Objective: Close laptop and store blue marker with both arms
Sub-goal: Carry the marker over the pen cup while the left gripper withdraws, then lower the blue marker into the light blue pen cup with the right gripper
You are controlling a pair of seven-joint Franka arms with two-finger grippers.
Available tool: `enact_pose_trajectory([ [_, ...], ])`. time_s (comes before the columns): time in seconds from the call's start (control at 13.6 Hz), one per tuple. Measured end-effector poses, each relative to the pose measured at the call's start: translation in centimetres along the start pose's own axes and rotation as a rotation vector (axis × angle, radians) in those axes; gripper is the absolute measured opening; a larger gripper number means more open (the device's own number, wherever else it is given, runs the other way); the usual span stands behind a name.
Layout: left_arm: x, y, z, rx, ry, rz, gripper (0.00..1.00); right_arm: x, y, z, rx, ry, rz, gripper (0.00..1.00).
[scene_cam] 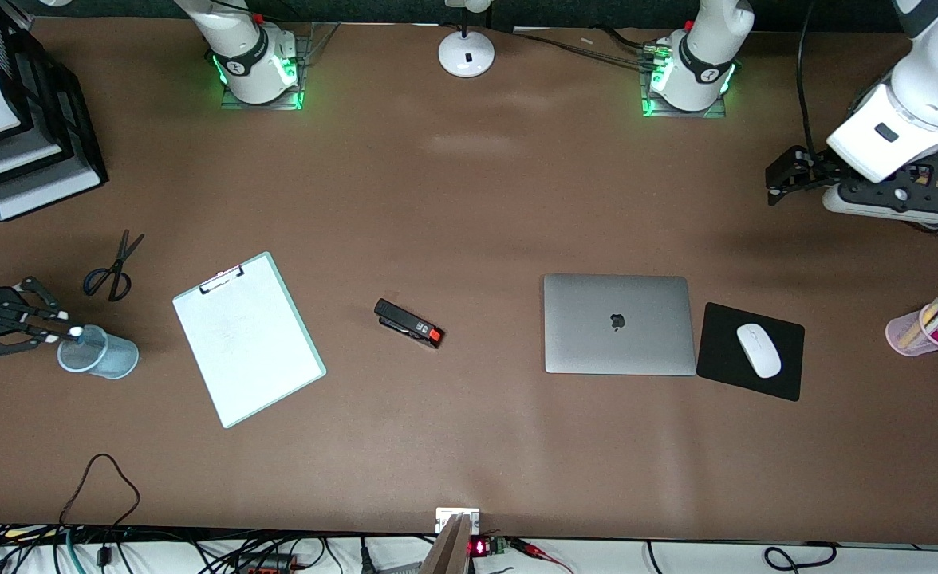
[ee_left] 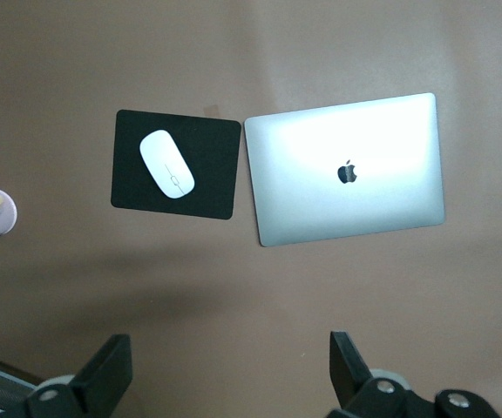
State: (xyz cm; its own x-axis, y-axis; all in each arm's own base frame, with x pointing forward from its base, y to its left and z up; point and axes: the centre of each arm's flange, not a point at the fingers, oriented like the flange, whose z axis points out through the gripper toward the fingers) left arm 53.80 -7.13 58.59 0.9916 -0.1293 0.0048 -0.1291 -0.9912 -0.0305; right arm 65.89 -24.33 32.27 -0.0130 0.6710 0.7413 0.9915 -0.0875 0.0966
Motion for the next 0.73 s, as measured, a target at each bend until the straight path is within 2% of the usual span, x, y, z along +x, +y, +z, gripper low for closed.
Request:
enact_pose_trajectory([
  [0.22,-0.2,0.2,0.1,0.000,-0.018,0.001,1.00,-0.8,-0.2,0.4,0.012,0.010,-0.033,0.18],
  [0.73,-0.3,0.2,-0.1,0.001,-0.021,-0.001,1.00,-2.9,1.2,0.7,0.001,-0.001,-0.060,0.18],
])
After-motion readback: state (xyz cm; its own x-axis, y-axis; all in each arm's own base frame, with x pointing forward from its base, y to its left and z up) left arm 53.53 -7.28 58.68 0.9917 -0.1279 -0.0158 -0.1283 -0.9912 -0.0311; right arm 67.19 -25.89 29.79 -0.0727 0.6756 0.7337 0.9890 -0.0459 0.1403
